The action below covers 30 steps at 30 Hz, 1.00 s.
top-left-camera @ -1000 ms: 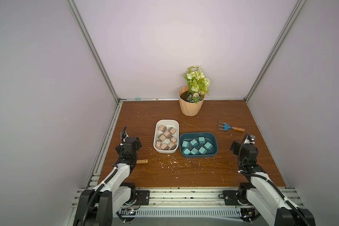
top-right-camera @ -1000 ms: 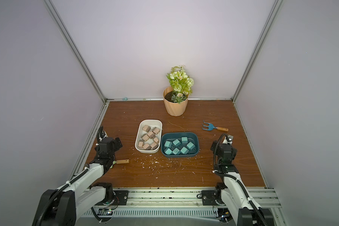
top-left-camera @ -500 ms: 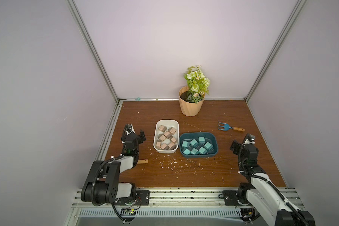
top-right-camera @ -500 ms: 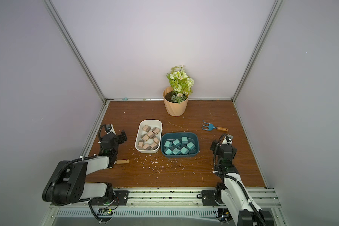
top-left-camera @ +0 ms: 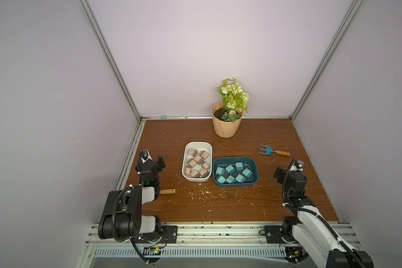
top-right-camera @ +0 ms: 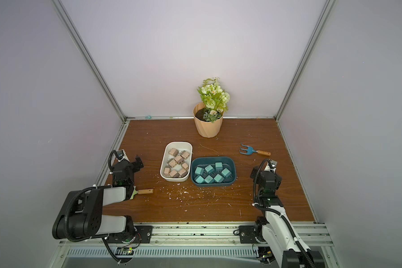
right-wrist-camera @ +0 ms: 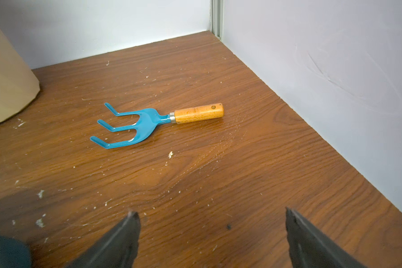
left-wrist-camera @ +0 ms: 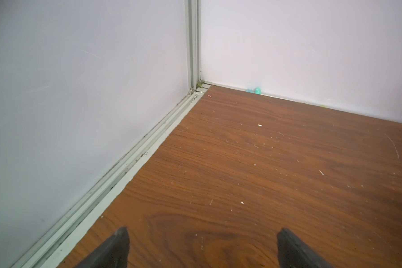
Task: Place the plugs by color into the storage box
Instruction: Reset both arms
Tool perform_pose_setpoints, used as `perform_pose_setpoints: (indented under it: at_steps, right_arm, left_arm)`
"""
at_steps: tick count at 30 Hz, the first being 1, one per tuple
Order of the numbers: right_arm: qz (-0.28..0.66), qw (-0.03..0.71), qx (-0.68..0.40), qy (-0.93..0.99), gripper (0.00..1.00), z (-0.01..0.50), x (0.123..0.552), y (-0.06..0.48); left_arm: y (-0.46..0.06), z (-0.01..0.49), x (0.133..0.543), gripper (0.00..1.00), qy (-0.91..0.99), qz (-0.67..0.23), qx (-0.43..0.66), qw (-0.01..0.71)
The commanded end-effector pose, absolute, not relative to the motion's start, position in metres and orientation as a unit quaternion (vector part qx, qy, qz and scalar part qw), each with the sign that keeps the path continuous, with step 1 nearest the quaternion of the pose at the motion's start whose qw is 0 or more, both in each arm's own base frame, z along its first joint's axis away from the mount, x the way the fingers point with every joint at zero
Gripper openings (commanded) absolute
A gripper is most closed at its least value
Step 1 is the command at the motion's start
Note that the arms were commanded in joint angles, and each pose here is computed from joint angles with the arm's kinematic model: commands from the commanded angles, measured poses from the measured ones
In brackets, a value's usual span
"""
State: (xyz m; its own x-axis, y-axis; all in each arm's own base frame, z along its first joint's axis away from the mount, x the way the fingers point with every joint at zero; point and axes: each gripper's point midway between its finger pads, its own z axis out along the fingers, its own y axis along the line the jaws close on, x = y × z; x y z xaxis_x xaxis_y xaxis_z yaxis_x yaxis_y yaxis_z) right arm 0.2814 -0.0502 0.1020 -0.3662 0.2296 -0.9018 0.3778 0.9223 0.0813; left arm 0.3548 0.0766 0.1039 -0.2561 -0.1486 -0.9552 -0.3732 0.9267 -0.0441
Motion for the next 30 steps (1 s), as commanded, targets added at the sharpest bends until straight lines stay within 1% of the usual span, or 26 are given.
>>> perform_pose_setpoints:
  at_steps: [1,4,8,9,11,14,17,19,22,24,30]
  right_arm:
    - [-0.073,0.55,0.21,0.806,0.99,0.107,0.281,-0.057]
    - [-0.075,0.552,0.218,0.801,1.0,0.108,0.279,-0.059]
    - [-0.068,0.563,0.221,0.793,1.0,0.112,0.275,-0.058]
    - [-0.067,0.567,0.221,0.791,1.0,0.113,0.274,-0.058]
    - [-0.064,0.575,0.222,0.784,1.0,0.115,0.271,-0.059]
    - [-0.057,0.593,0.22,0.773,1.0,0.121,0.269,-0.057]
    - [-0.031,0.632,0.176,0.754,1.0,0.133,0.275,-0.044]
    - [-0.027,0.657,0.151,0.738,1.0,0.141,0.28,-0.038]
    - [-0.066,0.64,0.161,0.749,1.0,0.137,0.295,-0.049]
    - [-0.075,0.633,0.141,0.758,1.0,0.138,0.313,-0.047]
    - [-0.029,0.629,0.075,0.773,1.0,0.137,0.376,-0.019]
  left_arm:
    - [0.071,0.123,0.373,1.0,0.773,0.086,-0.15,0.611]
    - [0.064,0.123,0.375,1.0,0.776,0.088,-0.135,0.61]
    - [0.045,0.129,0.369,1.0,0.762,0.074,-0.088,0.637]
    - [0.034,0.123,0.365,1.0,0.76,0.07,-0.061,0.643]
    - [0.012,0.136,0.353,1.0,0.714,0.047,-0.01,0.698]
    - [0.009,0.124,0.362,0.99,0.754,0.064,0.004,0.654]
    - [0.017,0.118,0.376,1.0,0.764,0.07,-0.024,0.641]
    - [0.016,0.118,0.375,1.0,0.767,0.07,-0.016,0.637]
    - [0.016,0.117,0.375,0.99,0.768,0.07,-0.016,0.637]
    - [0.016,0.117,0.375,0.99,0.768,0.07,-0.015,0.636]
    - [0.015,0.118,0.375,1.0,0.768,0.069,-0.015,0.637]
